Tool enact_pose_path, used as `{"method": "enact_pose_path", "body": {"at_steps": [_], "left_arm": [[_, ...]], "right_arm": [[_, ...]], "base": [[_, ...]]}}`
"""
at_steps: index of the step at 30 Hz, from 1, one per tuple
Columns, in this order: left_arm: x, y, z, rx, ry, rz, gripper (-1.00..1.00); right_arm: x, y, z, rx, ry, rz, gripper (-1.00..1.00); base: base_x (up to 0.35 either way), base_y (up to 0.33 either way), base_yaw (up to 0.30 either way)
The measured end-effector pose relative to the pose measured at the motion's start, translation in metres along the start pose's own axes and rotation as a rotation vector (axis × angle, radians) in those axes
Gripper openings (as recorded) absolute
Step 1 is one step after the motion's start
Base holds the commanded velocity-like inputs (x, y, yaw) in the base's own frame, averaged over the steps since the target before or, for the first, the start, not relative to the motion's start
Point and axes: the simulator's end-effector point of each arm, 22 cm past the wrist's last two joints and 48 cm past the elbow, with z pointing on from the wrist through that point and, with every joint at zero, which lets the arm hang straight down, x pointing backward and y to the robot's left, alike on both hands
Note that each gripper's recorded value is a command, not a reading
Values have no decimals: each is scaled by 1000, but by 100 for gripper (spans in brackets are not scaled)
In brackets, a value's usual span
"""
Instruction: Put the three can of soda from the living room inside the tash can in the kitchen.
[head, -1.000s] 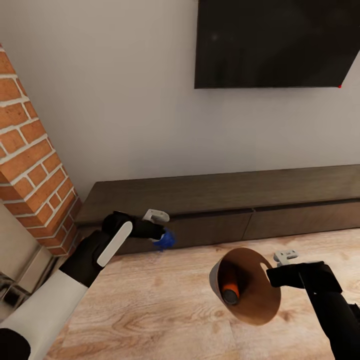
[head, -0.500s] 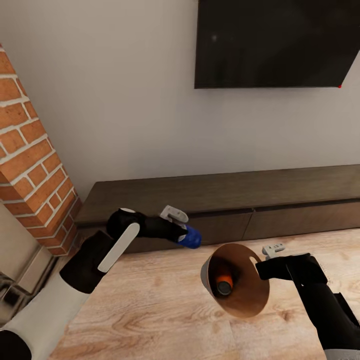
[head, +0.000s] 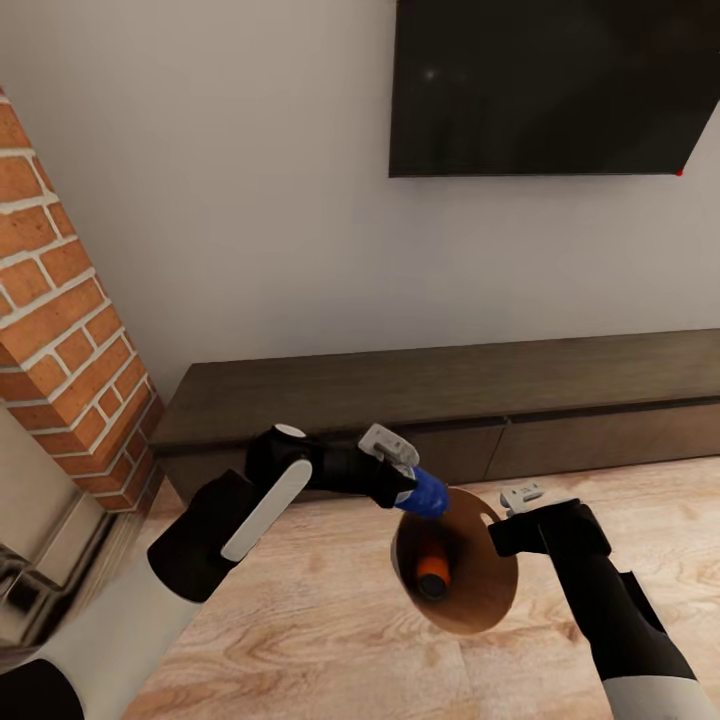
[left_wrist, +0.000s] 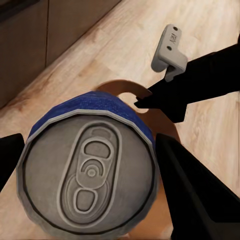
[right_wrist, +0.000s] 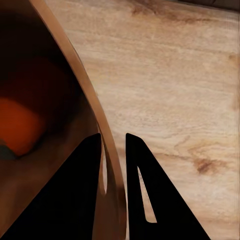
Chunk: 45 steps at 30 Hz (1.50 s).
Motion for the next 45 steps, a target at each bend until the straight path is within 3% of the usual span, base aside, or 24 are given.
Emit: {"method": "enact_pose_path", "body": {"at_steps": [14, 24, 27, 34, 39, 45], "left_arm": [[24, -40, 30, 55, 84, 54, -100], [38, -43, 47, 53, 132, 42, -100], [55, -46, 56, 50, 177, 51, -100], [68, -39, 66, 35, 205, 41, -100], [79, -19, 75, -17, 214, 47, -100], [90, -3, 87, -47, 215, 23, -100]], "right_arm": [[-12, 8, -1, -6, -17, -4, -100], [-27, 17, -4, -13, -40, -6, -100], [-33, 24, -4, -10, -43, -20, -100], [-40, 35, -5, 1, -45, -37, -100], [-41, 37, -5, 7, -46, -43, -100], [-42, 39, -5, 3, -46, -42, -100]], "base": [[0, 0, 0], [0, 0, 0], [0, 0, 0], [0, 0, 0], [0, 0, 0], [0, 0, 0]]}}
